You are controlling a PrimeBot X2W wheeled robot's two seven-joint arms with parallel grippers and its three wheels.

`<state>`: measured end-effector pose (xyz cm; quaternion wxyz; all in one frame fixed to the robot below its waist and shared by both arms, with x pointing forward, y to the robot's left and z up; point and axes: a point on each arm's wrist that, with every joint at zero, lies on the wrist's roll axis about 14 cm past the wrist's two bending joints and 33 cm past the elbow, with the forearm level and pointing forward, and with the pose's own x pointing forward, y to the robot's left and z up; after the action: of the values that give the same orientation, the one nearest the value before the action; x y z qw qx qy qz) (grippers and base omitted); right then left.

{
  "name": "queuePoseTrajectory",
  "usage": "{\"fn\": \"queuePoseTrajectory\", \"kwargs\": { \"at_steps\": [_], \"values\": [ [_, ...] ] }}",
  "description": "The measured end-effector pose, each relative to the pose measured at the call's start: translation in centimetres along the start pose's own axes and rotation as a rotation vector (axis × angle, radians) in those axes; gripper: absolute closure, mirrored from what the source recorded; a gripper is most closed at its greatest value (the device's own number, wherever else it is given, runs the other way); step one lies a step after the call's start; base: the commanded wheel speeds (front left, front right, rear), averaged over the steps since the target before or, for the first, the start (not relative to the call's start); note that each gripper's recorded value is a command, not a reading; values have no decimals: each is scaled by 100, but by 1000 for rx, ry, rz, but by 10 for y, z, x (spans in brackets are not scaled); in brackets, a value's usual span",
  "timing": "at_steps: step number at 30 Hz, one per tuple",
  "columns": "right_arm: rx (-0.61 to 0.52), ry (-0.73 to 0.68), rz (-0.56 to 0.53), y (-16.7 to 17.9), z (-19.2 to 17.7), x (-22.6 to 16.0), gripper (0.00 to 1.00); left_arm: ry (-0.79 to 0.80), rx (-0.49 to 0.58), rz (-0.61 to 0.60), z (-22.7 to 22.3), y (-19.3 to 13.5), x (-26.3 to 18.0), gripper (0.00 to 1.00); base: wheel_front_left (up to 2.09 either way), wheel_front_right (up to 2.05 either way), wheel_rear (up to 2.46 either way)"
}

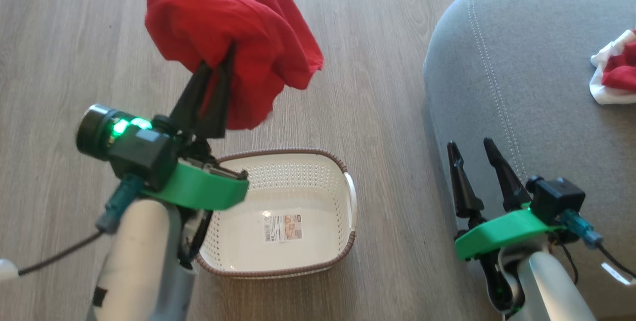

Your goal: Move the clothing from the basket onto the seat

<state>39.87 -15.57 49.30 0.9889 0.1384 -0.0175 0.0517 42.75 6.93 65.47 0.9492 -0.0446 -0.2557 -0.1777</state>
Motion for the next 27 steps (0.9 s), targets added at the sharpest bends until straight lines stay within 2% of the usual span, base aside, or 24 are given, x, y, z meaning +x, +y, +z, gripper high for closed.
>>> {"fn": "queuePoseTrajectory", "kwargs": {
  "at_steps": [7, 13, 27],
  "values": [
    [4, 14, 3, 2, -5, -6, 0, -25, -30, -88, 12, -32, -7, 100, 0, 0, 0],
    [4, 13, 7, 4, -4, -6, 0, 38, -77, -185, -4, -67, -21, 100, 0, 0, 0],
    [5, 15, 1, 1, -5, -4, 0, 99, -107, -229, -23, -80, -30, 100, 0, 0, 0]
  ]
}}
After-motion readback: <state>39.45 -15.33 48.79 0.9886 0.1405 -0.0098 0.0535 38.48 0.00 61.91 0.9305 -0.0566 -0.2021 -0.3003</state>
